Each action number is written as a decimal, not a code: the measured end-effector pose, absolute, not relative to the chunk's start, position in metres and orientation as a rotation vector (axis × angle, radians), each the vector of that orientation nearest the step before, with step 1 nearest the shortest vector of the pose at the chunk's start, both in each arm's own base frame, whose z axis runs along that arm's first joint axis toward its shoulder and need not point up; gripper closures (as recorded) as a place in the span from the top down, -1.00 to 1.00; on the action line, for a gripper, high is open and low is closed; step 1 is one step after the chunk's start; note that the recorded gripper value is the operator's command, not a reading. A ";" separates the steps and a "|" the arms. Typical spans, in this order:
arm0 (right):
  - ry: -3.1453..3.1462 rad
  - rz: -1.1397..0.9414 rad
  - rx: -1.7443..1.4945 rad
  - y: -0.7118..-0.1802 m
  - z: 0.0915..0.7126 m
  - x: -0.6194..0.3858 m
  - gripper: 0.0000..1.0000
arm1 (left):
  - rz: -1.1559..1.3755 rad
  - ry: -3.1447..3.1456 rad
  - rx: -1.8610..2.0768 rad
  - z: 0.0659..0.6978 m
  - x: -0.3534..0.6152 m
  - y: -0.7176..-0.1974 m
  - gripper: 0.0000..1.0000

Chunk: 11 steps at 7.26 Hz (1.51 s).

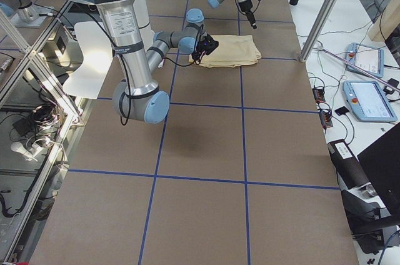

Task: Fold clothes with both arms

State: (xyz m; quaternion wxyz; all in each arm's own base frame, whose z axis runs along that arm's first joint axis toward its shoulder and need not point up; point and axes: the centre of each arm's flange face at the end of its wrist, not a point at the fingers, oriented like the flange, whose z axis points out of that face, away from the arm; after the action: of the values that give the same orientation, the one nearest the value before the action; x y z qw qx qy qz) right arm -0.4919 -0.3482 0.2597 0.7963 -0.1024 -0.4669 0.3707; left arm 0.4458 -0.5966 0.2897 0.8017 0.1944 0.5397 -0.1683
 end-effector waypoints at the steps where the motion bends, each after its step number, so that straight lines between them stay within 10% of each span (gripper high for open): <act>1: -0.996 0.832 -0.219 -0.335 0.260 -0.510 0.96 | -0.361 1.150 0.411 0.287 0.430 -0.582 0.46; 7: -0.953 0.897 -0.188 -0.321 0.267 -0.578 0.79 | -0.366 1.128 0.398 0.282 0.415 -0.567 0.46; 11: -0.941 0.892 -0.184 -0.315 0.271 -0.587 0.15 | -0.368 1.127 0.399 0.282 0.415 -0.567 0.46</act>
State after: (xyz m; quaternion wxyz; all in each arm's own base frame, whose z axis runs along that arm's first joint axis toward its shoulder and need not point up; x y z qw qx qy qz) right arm -0.5868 -0.3154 0.2709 0.7933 -0.0857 -0.4375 0.4146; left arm 0.4146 -0.5674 0.2819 0.8107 0.1867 0.5275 -0.1720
